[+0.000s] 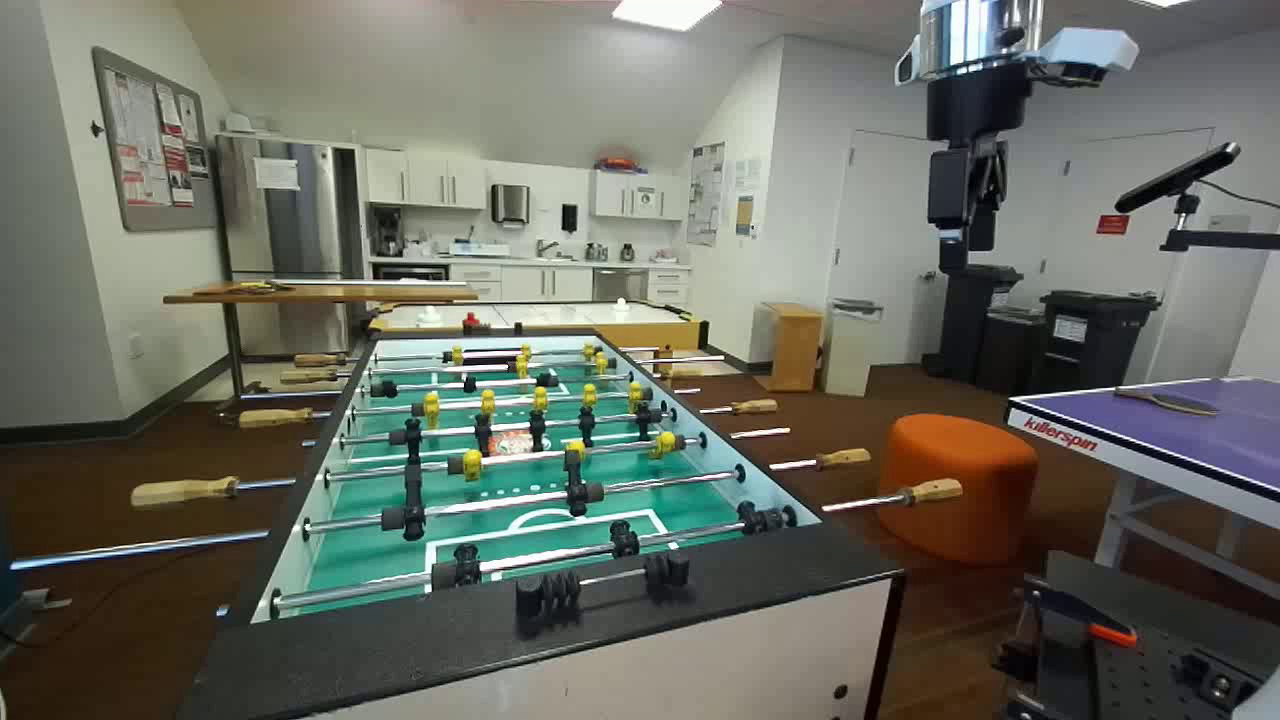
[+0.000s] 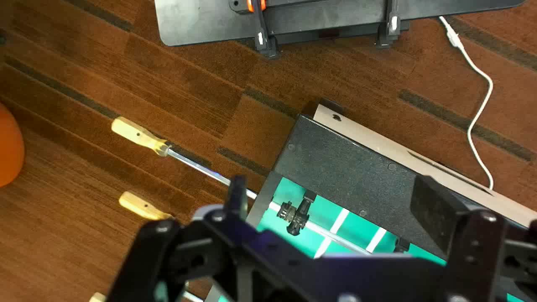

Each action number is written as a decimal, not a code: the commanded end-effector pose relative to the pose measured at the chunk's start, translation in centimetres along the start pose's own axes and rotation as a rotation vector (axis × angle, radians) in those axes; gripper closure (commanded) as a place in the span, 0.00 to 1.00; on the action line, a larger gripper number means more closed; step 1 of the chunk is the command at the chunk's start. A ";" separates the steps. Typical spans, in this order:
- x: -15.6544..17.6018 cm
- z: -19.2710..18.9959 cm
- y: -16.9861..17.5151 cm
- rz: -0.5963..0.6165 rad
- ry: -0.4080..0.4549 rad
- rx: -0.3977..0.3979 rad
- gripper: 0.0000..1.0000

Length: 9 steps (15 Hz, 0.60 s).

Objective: Turn the first wooden handle from you clockwise

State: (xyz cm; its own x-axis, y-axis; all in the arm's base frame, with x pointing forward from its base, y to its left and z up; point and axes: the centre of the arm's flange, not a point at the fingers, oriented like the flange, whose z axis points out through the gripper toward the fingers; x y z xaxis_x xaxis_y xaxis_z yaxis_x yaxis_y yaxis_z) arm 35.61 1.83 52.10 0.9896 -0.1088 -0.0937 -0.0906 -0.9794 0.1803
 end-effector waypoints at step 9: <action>0.9 -0.2 1.4 0.038 0.016 0.018 0.00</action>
State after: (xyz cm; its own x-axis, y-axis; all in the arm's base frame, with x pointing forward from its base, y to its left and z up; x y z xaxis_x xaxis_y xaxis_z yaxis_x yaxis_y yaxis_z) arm 35.64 1.67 52.13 0.9895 -0.1113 -0.0919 -0.0937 -0.9797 0.1775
